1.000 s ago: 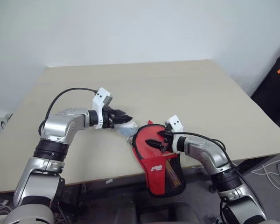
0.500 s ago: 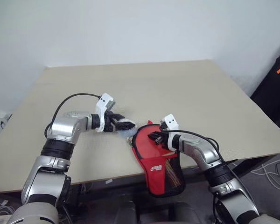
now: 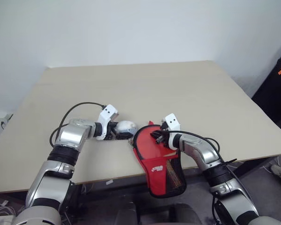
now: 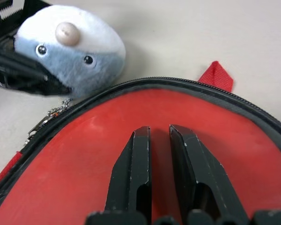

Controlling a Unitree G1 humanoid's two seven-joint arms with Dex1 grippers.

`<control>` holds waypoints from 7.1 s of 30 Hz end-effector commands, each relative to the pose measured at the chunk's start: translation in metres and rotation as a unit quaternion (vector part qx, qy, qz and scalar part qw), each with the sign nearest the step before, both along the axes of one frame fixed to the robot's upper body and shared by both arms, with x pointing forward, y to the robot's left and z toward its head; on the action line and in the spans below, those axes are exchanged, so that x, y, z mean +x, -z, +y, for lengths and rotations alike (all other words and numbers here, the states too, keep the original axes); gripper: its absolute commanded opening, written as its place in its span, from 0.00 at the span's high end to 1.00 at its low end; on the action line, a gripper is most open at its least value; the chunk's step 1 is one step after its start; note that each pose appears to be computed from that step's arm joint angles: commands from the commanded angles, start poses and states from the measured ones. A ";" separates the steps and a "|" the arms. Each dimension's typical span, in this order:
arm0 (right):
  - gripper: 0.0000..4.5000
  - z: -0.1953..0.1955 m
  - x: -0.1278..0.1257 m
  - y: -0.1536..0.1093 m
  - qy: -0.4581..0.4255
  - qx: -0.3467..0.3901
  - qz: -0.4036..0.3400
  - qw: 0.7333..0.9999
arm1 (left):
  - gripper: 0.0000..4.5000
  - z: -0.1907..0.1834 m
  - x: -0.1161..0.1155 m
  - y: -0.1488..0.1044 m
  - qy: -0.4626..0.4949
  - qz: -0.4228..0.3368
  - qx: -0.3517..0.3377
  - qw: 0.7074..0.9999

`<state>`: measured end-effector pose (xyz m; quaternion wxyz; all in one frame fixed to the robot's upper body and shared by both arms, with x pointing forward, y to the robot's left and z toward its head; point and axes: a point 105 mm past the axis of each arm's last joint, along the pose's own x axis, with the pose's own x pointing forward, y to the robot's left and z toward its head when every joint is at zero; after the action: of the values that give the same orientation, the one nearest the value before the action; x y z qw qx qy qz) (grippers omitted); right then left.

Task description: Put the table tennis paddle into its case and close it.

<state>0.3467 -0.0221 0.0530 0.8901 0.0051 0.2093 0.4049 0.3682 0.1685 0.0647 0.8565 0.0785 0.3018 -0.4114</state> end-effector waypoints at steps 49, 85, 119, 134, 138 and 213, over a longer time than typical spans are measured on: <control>1.00 -0.006 -0.040 0.056 -0.019 -0.114 0.080 0.990 | 0.50 -0.209 0.048 -0.062 0.101 -0.150 -0.061 0.982; 1.00 0.002 -0.034 -0.030 -0.099 0.036 -0.035 0.994 | 0.04 -0.123 0.023 -0.083 0.217 -0.058 -0.138 0.965; 0.50 -0.041 0.013 -0.078 0.038 0.122 -0.078 0.989 | 0.00 -0.098 -0.064 -0.030 0.293 -0.045 -0.043 0.954; 0.01 -0.046 0.012 -0.049 0.045 0.097 0.021 0.994 | 0.00 -0.102 -0.061 0.000 0.277 -0.031 -0.020 0.960; 0.01 -0.050 0.015 -0.029 0.062 0.059 0.050 0.995 | 0.00 -0.104 -0.052 -0.004 0.256 -0.044 -0.025 0.965; 0.87 -0.165 -0.124 -0.044 -0.186 -0.254 0.062 0.947 | 0.00 -0.115 -0.066 0.065 0.329 0.039 0.096 0.939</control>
<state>0.2262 -0.1862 0.0904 0.7667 -0.2052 0.3685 0.4841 0.3257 0.0376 0.0487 0.6837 0.2426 0.2356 -0.6467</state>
